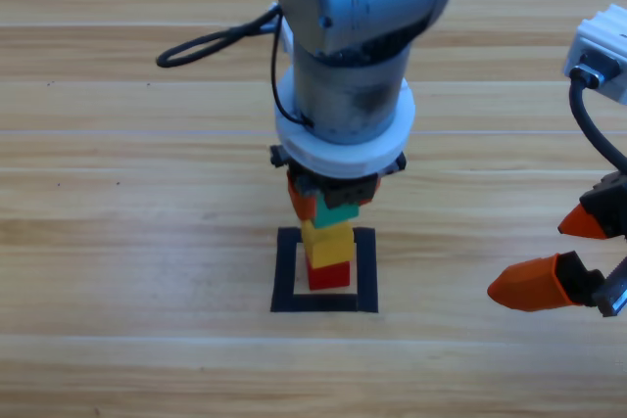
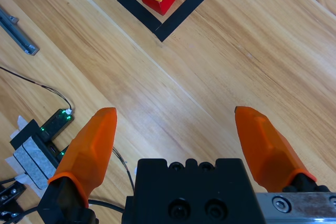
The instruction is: Stack the blocks in the rectangular block: red at the bottom, yellow in the middle, green on top
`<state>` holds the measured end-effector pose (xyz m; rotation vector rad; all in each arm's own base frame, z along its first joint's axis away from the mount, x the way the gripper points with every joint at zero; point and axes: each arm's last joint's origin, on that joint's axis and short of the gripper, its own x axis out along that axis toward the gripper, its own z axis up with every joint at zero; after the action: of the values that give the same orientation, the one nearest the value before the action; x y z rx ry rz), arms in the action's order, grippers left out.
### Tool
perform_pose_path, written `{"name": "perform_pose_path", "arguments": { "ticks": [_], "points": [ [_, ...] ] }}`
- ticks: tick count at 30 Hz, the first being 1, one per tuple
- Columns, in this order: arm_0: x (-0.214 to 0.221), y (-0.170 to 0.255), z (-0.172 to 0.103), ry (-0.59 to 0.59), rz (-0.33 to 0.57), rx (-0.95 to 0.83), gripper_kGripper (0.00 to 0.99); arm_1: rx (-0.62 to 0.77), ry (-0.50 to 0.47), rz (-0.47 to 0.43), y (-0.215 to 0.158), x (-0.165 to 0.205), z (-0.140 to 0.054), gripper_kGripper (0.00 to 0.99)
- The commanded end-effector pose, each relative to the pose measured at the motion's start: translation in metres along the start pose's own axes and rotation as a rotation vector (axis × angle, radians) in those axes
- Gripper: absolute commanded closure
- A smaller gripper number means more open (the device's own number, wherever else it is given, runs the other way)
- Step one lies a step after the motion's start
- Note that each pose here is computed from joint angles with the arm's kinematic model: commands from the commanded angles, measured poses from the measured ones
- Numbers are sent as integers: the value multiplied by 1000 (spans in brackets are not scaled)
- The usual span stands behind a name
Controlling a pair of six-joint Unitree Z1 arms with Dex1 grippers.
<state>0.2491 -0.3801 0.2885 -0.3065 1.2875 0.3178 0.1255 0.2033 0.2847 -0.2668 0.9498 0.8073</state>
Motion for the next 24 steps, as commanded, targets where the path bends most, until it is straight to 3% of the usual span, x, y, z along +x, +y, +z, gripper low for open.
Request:
{"name": "perform_pose_path", "arguments": {
  "ticks": [1, 24],
  "points": [
    [29, -10, -19, -6, 77, 49, 973, 8, -13, -11, -5, 1, -3, 1],
    [35, -12, -20, -7, 88, 75, 973, 8, -13, -11, -5, 5, -4, 1]
  ]
}}
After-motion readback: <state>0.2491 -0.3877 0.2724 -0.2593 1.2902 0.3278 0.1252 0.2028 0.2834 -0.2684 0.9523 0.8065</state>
